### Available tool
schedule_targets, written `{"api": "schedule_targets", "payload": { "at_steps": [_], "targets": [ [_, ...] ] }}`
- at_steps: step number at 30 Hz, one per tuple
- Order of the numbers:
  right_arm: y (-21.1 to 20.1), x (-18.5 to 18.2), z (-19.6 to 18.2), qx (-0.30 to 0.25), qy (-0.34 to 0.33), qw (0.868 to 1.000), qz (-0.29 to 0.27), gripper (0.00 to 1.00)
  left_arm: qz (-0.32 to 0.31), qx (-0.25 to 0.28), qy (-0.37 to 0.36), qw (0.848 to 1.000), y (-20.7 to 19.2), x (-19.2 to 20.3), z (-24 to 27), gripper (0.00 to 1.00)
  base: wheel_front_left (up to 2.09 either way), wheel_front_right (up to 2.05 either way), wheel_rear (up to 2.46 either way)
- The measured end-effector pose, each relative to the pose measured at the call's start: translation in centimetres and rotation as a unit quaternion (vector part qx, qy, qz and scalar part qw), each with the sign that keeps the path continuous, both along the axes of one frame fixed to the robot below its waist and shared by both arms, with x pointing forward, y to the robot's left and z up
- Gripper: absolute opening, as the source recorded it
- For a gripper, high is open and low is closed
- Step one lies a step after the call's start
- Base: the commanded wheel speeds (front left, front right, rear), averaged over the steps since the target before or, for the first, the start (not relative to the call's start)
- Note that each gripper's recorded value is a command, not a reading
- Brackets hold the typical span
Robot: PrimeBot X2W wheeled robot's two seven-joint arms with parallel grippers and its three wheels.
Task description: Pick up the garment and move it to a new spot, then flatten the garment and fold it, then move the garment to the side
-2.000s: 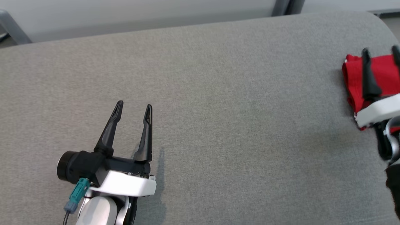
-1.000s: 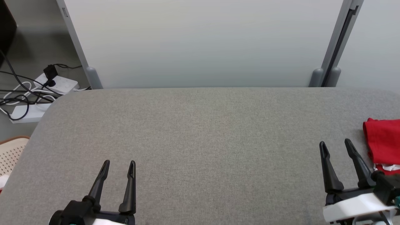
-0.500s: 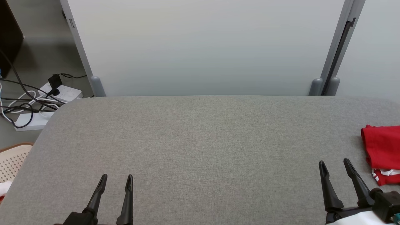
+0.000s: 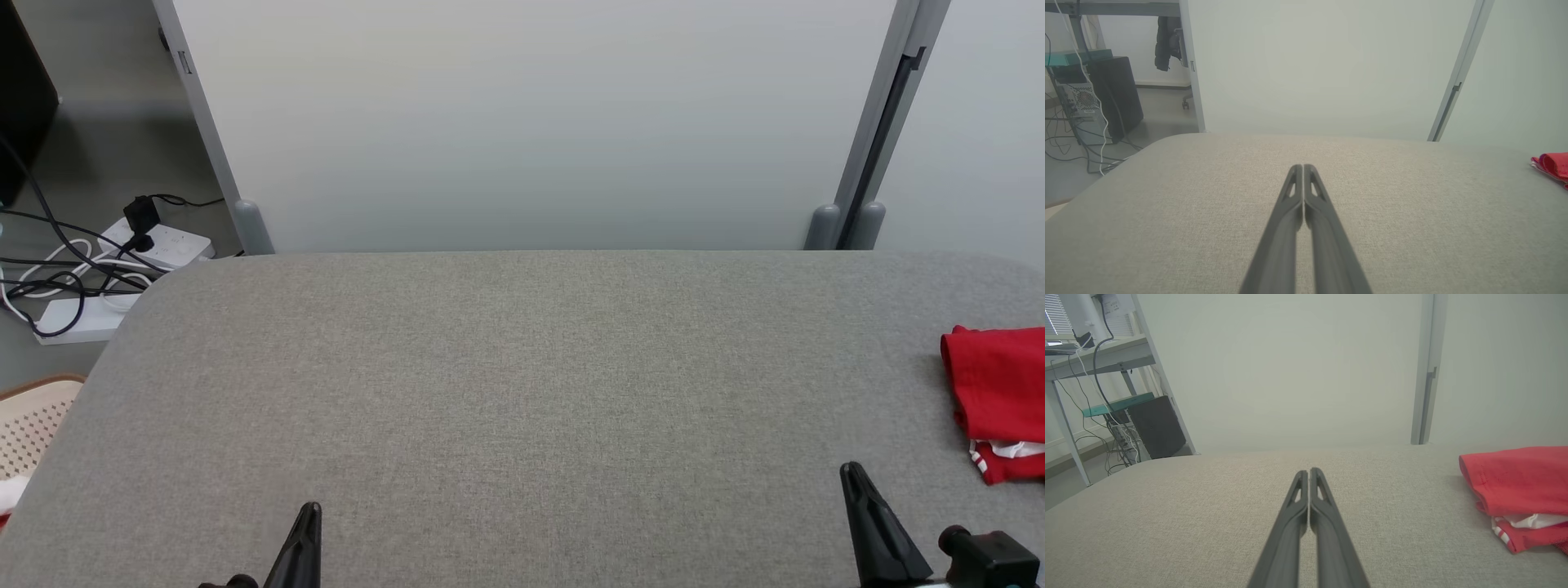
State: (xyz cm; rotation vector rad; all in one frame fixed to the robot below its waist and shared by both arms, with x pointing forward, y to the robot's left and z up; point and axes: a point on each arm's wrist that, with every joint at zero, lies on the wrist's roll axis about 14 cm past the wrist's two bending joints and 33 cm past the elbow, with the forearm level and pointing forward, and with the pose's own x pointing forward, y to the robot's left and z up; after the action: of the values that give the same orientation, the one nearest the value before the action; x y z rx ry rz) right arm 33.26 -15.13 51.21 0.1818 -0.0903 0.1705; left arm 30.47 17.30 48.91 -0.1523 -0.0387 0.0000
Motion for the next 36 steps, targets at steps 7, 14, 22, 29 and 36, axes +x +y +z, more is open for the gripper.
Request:
{"api": "schedule_targets", "payload": {
  "at_steps": [7, 14, 22, 29, 36],
  "targets": [
    [-0.3, -0.2, -1.1, 0.032, 0.025, 0.999, -0.008, 0.00, 0.007, -0.033, 0.029, 0.999, 0.3, -0.3, -1.4, 0.00, 0.00, 0.00, 0.00],
    [-0.9, 0.0, -1.5, 0.068, 0.040, 0.997, -0.018, 0.00, 0.017, -0.069, 0.044, 0.996, 0.6, -0.2, -2.0, 0.00, 0.00, 0.00, 0.00],
    [-1.6, 0.2, -1.8, 0.110, 0.055, 0.992, -0.031, 0.00, 0.022, -0.116, 0.047, 0.992, 0.9, 0.4, -1.9, 0.00, 0.00, 0.00, 0.00],
    [-2.0, 0.7, -2.0, 0.152, 0.065, 0.985, -0.038, 0.00, 0.027, -0.159, 0.062, 0.985, 1.1, 0.5, -2.5, 0.00, 0.00, 0.00, 0.00],
    [-2.5, 0.7, -2.5, 0.185, 0.079, 0.978, -0.049, 0.00, 0.031, -0.191, 0.063, 0.979, 1.3, 1.0, -2.4, 0.00, 0.00, 0.00, 0.00]
  ]
}}
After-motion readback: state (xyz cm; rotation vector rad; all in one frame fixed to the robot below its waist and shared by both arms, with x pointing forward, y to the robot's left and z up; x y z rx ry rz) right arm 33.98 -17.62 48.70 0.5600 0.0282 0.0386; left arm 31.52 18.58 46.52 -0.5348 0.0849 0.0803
